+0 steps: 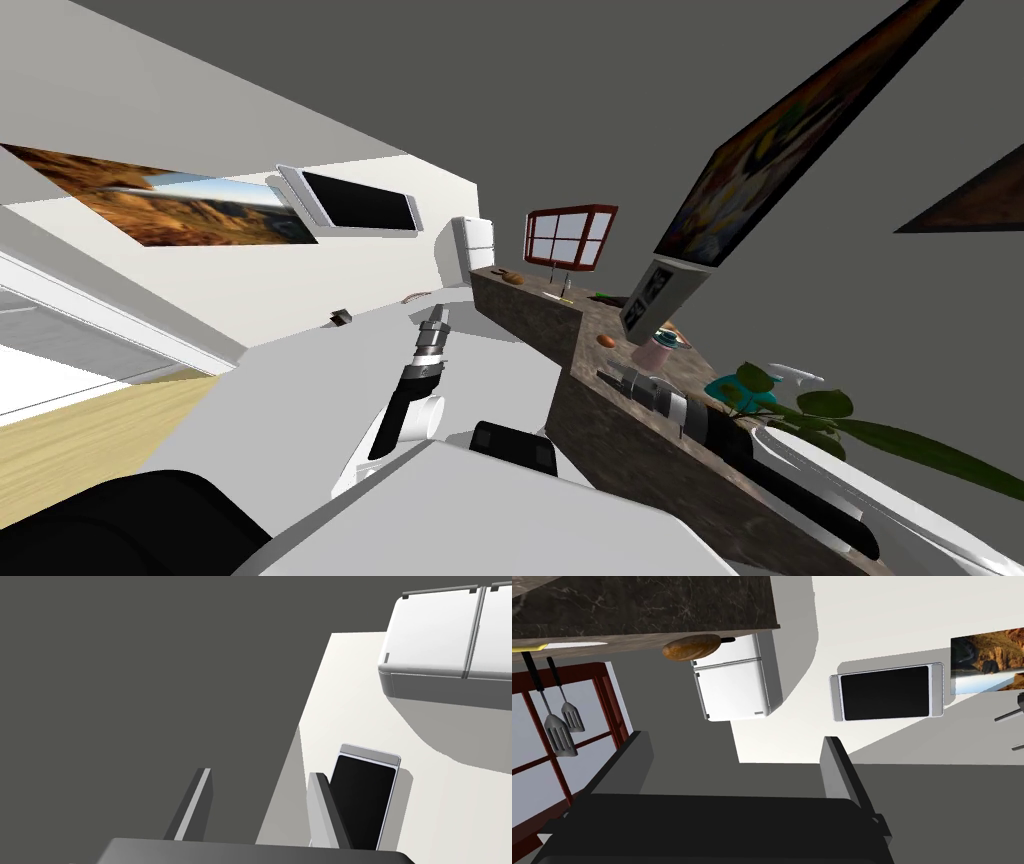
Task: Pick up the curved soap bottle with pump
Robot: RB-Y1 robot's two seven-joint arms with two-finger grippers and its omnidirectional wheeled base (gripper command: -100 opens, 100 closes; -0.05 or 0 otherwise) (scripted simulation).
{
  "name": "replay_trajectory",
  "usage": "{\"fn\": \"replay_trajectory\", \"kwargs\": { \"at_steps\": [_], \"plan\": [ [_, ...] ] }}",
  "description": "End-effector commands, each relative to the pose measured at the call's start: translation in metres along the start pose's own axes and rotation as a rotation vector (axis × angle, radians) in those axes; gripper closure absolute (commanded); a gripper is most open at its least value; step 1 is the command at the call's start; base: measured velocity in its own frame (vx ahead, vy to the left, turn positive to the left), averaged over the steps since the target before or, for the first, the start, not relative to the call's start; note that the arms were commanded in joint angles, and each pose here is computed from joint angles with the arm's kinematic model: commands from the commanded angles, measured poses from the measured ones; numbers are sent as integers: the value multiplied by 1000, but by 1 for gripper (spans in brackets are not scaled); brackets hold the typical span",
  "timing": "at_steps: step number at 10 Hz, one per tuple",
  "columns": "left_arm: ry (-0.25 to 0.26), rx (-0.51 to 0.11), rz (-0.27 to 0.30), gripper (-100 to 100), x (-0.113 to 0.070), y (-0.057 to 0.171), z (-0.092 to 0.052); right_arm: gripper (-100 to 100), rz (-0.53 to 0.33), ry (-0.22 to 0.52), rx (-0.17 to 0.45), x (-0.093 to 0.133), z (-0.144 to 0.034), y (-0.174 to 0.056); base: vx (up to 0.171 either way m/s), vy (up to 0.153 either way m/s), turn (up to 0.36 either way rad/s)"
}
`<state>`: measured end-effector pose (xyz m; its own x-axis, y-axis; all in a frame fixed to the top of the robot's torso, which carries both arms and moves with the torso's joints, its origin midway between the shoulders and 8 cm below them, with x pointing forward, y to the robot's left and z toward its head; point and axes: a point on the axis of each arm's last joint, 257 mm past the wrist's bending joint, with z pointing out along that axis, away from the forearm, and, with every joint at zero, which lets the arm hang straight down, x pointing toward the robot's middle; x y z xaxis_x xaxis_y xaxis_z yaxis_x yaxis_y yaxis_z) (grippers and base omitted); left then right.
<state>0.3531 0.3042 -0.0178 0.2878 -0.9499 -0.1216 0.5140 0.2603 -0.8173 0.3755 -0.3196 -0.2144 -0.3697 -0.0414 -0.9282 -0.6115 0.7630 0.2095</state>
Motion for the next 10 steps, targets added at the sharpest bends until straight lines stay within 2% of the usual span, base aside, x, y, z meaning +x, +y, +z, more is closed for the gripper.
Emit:
{"fn": "replay_trajectory", "kwargs": {
  "at_steps": [1,2,3,4,5,6,7,8,9,10],
  "plan": [
    [0,0,0,0,0,0,0,-100,-43,77,31,14,-15,-19,-4,18,148],
    [0,0,0,0,0,0,0,-100,-61,95,32,13,-18,-22,-4,12,95],
    [0,0,0,0,0,0,0,-100,-91,158,62,25,-32,-40,-8,19,112],
    [0,0,0,0,0,0,0,-100,-113,181,64,23,-36,-44,-7,15,76],
    [0,0,0,0,0,0,0,-100,-149,243,88,31,-50,-60,-5,18,155],
    [0,0,0,0,0,0,0,-100,-166,264,97,29,-56,-66,-3,11,85],
    [0,0,0,0,0,0,0,-100,-191,321,128,38,-73,-84,-1,14,137],
    [0,0,0,0,0,0,0,-100,-214,344,130,33,-77,-88,-2,9,76],
    [0,0,0,0,0,0,0,-100,-246,402,154,37,-93,-103,-2,13,146],
    [0,0,0,0,0,0,0,-100,-266,425,165,33,-100,-110,-1,9,77]
  ]
}}
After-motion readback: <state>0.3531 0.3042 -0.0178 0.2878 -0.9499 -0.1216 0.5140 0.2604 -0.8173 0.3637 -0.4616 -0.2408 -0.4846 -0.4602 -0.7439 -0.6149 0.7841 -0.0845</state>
